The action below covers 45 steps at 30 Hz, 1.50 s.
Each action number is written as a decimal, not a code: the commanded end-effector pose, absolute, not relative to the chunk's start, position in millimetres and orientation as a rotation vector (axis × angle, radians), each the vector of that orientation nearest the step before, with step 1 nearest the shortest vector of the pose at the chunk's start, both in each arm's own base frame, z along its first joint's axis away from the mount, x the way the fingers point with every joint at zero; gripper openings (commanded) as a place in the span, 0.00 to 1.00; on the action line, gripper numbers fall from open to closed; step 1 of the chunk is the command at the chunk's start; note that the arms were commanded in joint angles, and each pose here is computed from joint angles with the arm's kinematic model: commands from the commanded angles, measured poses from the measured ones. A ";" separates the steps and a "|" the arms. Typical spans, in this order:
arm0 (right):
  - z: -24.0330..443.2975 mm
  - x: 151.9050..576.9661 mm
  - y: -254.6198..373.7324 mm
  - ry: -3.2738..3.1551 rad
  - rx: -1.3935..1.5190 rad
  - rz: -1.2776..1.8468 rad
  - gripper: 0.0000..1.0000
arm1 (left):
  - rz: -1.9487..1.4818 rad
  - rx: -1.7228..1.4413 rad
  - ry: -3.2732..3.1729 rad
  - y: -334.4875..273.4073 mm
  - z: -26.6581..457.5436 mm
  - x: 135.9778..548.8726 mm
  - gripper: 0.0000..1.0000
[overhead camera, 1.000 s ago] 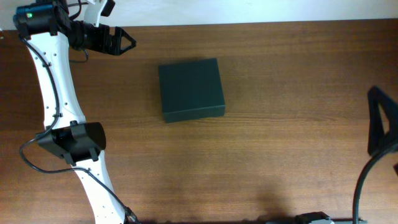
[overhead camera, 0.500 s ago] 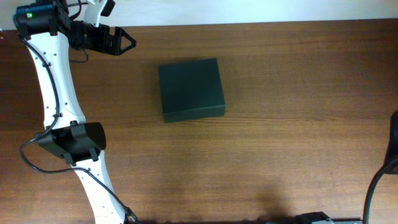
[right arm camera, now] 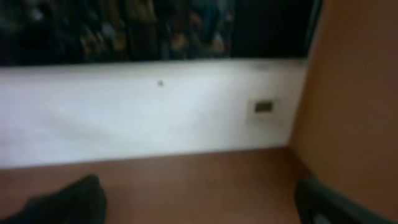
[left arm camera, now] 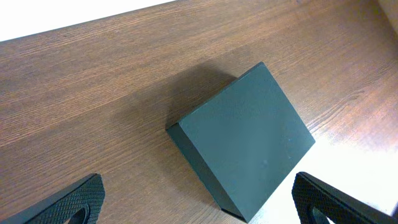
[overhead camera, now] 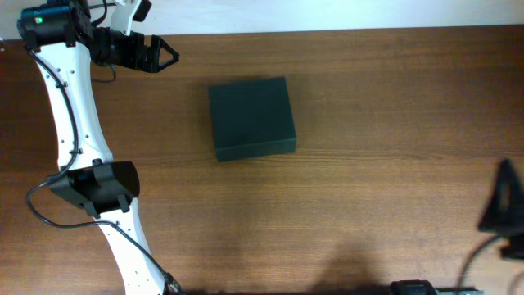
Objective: Pack container
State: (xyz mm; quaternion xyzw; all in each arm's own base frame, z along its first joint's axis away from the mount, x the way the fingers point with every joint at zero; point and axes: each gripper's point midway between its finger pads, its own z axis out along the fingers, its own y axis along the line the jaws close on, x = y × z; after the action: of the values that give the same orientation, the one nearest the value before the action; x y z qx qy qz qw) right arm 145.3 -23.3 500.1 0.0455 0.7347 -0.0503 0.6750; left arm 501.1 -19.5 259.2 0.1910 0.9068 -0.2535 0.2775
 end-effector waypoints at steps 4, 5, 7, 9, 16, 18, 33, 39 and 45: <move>370.7 194.4 -6.7 1.816 0.043 -0.022 0.99 | -0.670 0.506 2.416 -17.5 268.6 499.3 0.99; 346.6 201.7 -6.7 1.840 0.046 -0.019 0.99 | -0.670 0.506 2.416 -17.5 268.6 499.3 0.99; 305.2 212.7 -6.8 1.875 0.068 -0.003 0.99 | -0.670 0.506 2.416 -17.5 268.6 499.3 0.99; 272.8 220.2 -6.1 1.898 0.065 -0.001 0.99 | -0.670 0.506 2.416 -17.5 268.6 499.3 0.99; 207.3 230.1 -8.2 1.852 0.072 -0.010 0.99 | -0.670 0.506 2.416 -17.5 268.6 499.3 0.99; 202.2 229.3 -8.5 1.822 0.072 -0.011 0.99 | -0.670 0.506 2.416 -17.5 268.6 499.3 0.99; 147.2 230.2 -11.1 1.825 0.083 -0.025 0.99 | -0.670 0.506 2.416 -17.5 268.6 499.3 0.99; 144.1 235.1 -13.1 1.780 0.084 -0.039 0.99 | -0.670 0.506 2.416 -17.5 268.6 499.3 0.99; 146.2 235.4 -17.3 1.767 0.100 -0.051 0.99 | -0.670 0.506 2.416 -17.5 268.6 499.3 0.99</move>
State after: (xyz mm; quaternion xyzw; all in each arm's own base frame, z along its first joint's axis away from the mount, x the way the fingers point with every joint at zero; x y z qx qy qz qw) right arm 235.7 -9.8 146.4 0.0288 0.7762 -0.0116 0.6297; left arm 501.0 -19.6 259.3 0.1896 0.9070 -0.2540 0.2772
